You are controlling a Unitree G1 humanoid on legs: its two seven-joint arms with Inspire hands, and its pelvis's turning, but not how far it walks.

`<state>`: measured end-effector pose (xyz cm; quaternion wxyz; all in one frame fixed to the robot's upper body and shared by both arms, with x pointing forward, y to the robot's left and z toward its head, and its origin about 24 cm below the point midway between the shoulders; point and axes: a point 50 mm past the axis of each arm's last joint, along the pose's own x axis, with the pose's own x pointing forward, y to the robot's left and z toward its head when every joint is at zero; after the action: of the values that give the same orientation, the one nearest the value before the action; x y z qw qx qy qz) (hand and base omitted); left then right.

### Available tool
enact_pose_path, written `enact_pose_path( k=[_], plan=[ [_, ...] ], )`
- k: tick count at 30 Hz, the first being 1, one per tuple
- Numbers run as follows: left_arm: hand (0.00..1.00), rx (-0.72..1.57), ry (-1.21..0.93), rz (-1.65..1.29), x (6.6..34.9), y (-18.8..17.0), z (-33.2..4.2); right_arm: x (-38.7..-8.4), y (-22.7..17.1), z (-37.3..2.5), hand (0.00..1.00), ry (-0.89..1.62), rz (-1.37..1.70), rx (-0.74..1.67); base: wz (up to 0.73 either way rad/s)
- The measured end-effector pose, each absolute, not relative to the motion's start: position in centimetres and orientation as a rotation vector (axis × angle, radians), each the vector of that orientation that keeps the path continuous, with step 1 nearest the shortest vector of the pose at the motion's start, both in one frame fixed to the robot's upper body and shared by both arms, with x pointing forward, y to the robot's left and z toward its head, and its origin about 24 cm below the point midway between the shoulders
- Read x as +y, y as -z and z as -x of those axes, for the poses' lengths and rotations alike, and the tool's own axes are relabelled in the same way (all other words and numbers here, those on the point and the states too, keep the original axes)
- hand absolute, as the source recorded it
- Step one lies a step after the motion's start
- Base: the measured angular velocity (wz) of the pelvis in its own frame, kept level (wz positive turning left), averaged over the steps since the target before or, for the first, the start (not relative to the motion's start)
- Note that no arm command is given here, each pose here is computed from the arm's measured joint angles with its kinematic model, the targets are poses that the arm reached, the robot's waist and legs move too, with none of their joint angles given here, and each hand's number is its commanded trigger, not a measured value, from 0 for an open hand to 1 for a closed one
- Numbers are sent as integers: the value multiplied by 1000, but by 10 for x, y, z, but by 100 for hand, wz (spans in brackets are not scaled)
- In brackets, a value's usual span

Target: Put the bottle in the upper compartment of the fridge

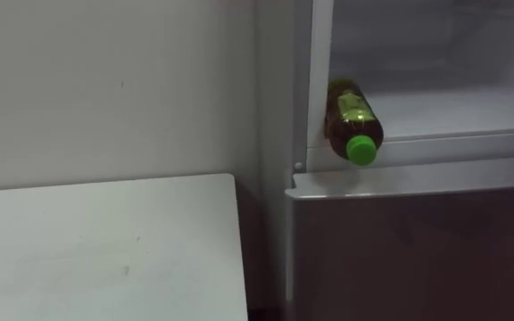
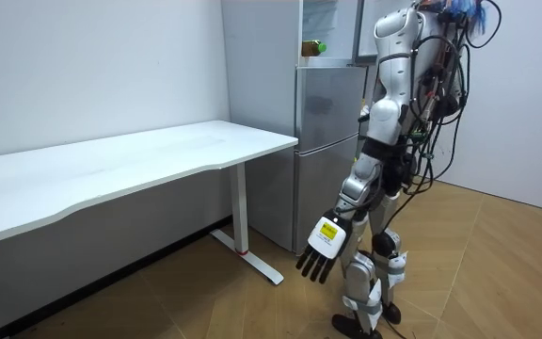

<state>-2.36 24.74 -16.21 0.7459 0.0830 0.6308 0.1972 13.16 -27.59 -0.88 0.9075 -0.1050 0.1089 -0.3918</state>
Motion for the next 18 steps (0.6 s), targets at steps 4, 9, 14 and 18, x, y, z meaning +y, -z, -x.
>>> enact_pose_path(
  k=[4, 9, 14, 18],
  plan=[
    [0, 1376, -458, -154, 248, 162, 24, -279, 31, -119, 0, 852, 247, 333, 0],
    [0, 1371, -473, -141, 250, 161, 22, -282, 54, -108, 0, 915, 151, 456, 1],
    [0, 1366, -488, -144, 255, 160, 22, -295, 77, -86, 0, 1104, -94, 586, 10],
    [0, 1363, -507, -134, 257, 159, 23, -304, 89, -67, 0, 1267, -305, 643, 0]
  ],
)
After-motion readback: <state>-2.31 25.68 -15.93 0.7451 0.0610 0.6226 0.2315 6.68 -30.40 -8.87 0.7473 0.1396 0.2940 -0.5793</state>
